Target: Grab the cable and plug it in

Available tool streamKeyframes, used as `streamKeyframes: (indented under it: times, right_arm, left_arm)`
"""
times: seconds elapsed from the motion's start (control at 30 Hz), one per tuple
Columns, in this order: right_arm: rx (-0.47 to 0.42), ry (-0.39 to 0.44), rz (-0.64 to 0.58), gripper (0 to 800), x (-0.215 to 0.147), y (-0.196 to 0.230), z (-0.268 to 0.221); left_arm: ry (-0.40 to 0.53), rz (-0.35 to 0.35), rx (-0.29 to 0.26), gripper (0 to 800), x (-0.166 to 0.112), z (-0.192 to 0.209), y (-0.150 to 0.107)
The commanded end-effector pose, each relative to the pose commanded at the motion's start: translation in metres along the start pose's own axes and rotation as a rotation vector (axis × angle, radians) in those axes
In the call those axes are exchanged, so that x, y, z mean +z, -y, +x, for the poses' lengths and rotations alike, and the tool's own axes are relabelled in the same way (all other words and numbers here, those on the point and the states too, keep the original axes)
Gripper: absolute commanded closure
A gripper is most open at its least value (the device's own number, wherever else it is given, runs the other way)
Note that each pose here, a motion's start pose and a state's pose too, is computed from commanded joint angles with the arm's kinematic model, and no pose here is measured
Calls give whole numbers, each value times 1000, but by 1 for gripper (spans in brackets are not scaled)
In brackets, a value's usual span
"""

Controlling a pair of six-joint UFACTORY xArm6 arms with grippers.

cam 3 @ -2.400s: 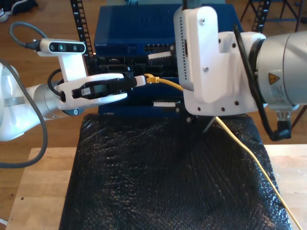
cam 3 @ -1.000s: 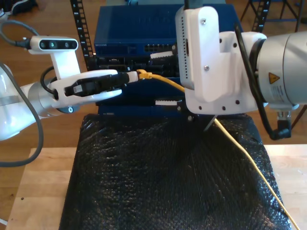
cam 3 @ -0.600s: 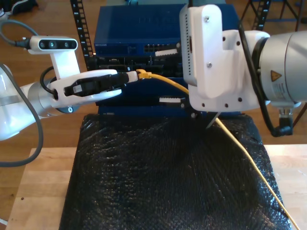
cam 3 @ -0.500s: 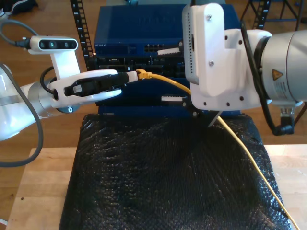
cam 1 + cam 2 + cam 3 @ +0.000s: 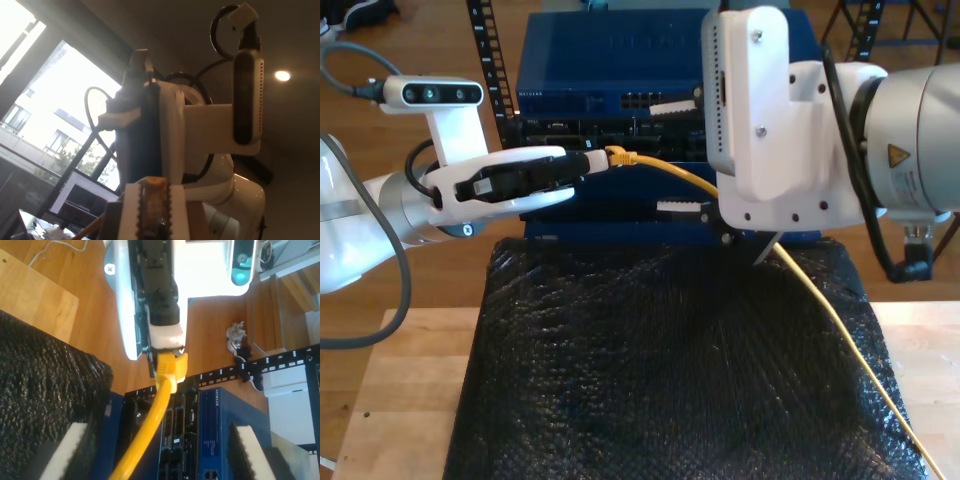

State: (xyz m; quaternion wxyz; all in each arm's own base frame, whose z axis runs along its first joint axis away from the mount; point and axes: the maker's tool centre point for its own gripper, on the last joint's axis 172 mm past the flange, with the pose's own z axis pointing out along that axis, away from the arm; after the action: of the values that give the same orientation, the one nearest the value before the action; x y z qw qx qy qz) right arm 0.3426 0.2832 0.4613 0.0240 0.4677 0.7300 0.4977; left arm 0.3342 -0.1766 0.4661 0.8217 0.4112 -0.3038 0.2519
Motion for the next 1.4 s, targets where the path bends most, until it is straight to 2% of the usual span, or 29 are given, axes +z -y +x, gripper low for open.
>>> streamKeyframes:
  times: [0.77,1.3,1.4]
  right_arm:
    - [-6,-10,-3,174,-2,-1,6]
    - [-24,-39,10,202,0,5,21]
    - [-24,-39,10,236,0,5,21]
  left_arm:
    - [5,0,-16,789,4,-5,5]
    - [5,-2,-18,787,4,-5,6]
    - [5,-2,-18,787,4,-5,6]
